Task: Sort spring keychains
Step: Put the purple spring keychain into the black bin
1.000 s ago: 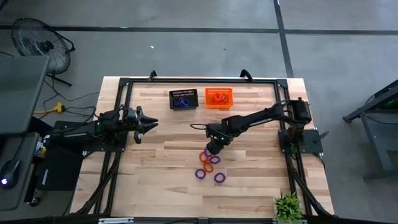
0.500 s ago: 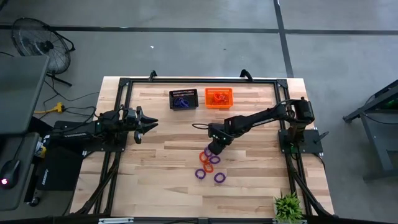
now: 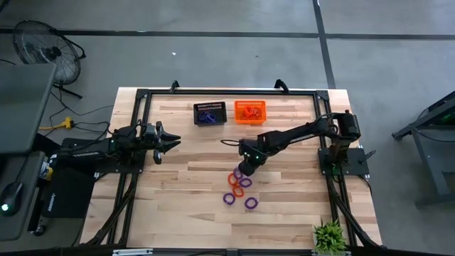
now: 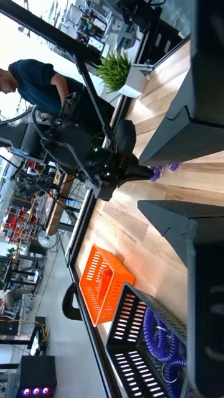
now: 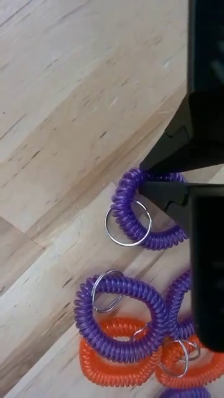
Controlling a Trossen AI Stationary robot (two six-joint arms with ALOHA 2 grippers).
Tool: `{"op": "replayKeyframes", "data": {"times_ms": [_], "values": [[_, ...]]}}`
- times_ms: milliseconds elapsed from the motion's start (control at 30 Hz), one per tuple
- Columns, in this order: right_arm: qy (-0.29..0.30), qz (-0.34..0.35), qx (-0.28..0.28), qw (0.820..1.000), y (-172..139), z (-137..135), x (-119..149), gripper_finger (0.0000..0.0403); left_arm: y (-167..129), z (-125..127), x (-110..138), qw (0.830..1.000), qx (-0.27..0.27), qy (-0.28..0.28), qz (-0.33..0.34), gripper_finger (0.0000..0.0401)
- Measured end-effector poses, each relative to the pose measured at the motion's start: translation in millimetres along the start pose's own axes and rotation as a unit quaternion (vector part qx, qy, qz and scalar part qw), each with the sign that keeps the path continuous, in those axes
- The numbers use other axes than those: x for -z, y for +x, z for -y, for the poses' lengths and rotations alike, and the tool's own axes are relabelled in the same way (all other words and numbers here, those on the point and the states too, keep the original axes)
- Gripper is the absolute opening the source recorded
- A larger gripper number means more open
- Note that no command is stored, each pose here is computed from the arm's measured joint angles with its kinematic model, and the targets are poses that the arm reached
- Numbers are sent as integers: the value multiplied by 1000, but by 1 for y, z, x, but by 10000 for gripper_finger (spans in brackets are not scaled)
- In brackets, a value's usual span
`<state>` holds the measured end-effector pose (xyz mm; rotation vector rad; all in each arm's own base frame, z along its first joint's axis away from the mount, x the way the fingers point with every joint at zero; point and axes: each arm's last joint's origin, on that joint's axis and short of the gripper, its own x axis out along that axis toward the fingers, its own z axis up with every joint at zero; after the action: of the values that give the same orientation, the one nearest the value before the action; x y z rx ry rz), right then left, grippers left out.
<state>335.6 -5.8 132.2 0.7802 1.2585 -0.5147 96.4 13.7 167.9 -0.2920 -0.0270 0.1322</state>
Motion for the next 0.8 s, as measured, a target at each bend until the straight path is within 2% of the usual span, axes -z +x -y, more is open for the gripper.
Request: {"op": "replayKeyframes", "data": {"times_ms": [200,467,633,800], "values": [[-3,37,-22,999,-16,2,-9,8,0,0,0,1000,0,0,0,99],[-10,109,-107,988,-31,-8,-27,12,0,0,0,1000,0,0,0,99],[-13,173,-170,970,-38,-18,-40,11,0,0,0,1000,0,0,0,99],[-13,253,-238,938,-51,-26,-57,11,0,0,0,1000,0,0,0,99]]}}
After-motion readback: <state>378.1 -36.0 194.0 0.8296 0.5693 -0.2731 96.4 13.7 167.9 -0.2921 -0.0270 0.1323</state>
